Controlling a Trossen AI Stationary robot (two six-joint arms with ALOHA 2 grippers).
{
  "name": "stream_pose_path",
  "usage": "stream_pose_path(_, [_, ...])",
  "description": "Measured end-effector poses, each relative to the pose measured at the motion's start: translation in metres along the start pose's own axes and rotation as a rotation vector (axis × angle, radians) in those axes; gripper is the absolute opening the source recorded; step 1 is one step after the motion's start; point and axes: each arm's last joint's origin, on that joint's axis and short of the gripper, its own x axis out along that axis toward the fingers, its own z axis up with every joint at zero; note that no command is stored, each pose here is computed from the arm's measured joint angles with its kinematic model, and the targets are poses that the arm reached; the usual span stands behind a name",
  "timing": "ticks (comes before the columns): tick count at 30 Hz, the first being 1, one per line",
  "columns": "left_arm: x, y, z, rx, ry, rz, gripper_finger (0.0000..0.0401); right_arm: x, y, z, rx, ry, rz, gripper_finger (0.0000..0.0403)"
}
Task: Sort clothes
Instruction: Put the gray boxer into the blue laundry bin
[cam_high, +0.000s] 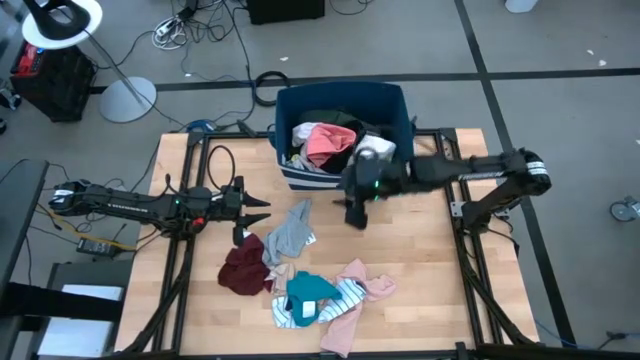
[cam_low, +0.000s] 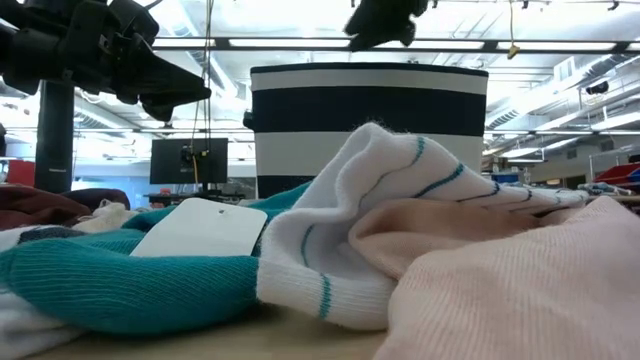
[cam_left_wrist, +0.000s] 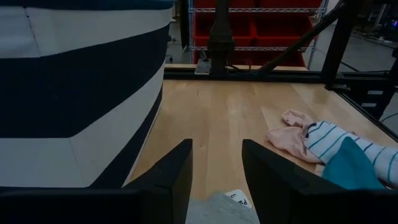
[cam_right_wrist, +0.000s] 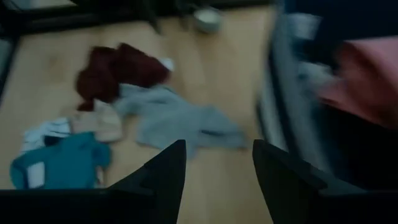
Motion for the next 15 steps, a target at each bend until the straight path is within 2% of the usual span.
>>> stream_pose_path(3, [0.000,0.000,0.000,0.000,0.000,0.000,0.0145,0.021,0.015,-0.016,-0.011,-0.108,0.048,0.0187])
stream_pose_path(7, [0.000,0.000,0.000,0.000,0.000,0.000,0.0145,0.041,0.021,-0.040,-0.005,-0.195,0.075,0.0187])
stream_pose_path(11, [0.000,0.000,0.000,0.000,0.000,0.000,0.0145,0.056,0.021,-0.058,0.004,-0.216,0.065,0.0187])
stream_pose_path(15, [0.000,0.000,0.000,0.000,-0.001,-0.001,0.0145,0.084,0.025,-0.068,-0.006,-0.161,0.050,0.0187])
